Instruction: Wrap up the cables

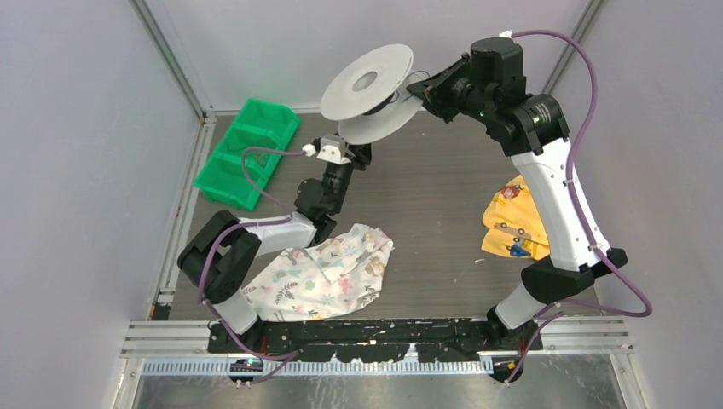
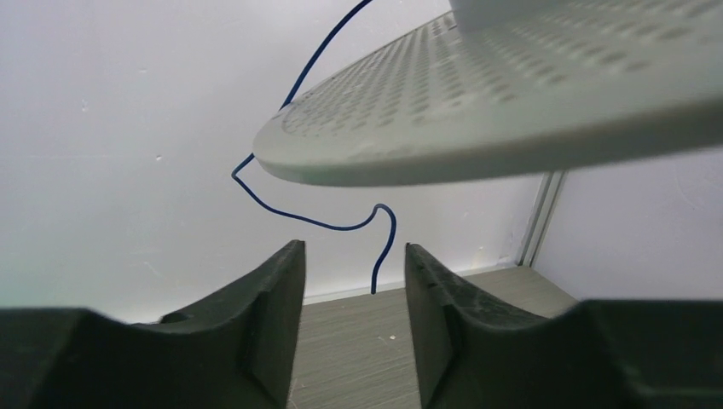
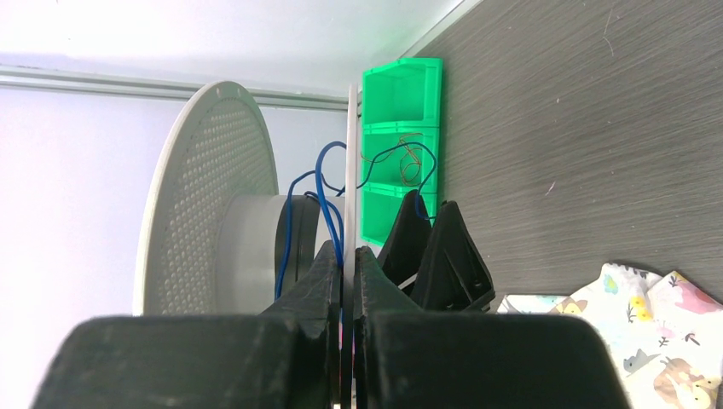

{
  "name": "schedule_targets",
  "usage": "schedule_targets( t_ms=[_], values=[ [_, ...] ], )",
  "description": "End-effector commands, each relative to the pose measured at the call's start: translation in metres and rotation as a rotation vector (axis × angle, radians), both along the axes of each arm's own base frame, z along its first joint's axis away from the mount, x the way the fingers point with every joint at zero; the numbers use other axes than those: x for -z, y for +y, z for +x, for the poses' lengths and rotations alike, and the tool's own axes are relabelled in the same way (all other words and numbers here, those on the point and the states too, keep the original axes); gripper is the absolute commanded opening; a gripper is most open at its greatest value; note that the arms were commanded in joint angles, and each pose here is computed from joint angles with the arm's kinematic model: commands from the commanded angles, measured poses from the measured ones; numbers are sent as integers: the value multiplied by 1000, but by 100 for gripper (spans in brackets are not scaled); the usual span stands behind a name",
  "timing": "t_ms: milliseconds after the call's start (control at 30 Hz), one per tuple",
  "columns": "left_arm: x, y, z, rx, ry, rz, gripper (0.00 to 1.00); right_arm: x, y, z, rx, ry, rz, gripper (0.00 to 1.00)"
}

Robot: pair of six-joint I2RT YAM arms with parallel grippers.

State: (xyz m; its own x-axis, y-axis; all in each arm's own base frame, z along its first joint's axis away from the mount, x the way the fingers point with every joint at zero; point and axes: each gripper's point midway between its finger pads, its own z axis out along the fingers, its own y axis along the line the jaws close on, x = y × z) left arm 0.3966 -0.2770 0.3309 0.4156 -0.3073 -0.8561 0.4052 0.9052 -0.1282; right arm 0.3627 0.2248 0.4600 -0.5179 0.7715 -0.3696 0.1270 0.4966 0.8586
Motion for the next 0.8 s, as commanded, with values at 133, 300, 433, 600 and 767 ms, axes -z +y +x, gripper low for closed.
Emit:
schedule_targets(
  t_ms=[133,300,433,600,767],
  values=[
    [-26,5,4,-10,-65,-53,25,-59,-6,-15,-2,-156,115,1],
    [-33,9,0,-13,-77,-57,1,-53,-9,-12,12,-144,111,1],
    [-27,17,-9,-2,-42,-78,0,-46,-9,-5,21,-136,102,1],
    [9,35,-32,43,94,-106,0,-37,-19,7,43,-123,78,1],
    [26,43,-69,137,286,-26,0,-19,-36,23,75,-93,17,1]
  ],
)
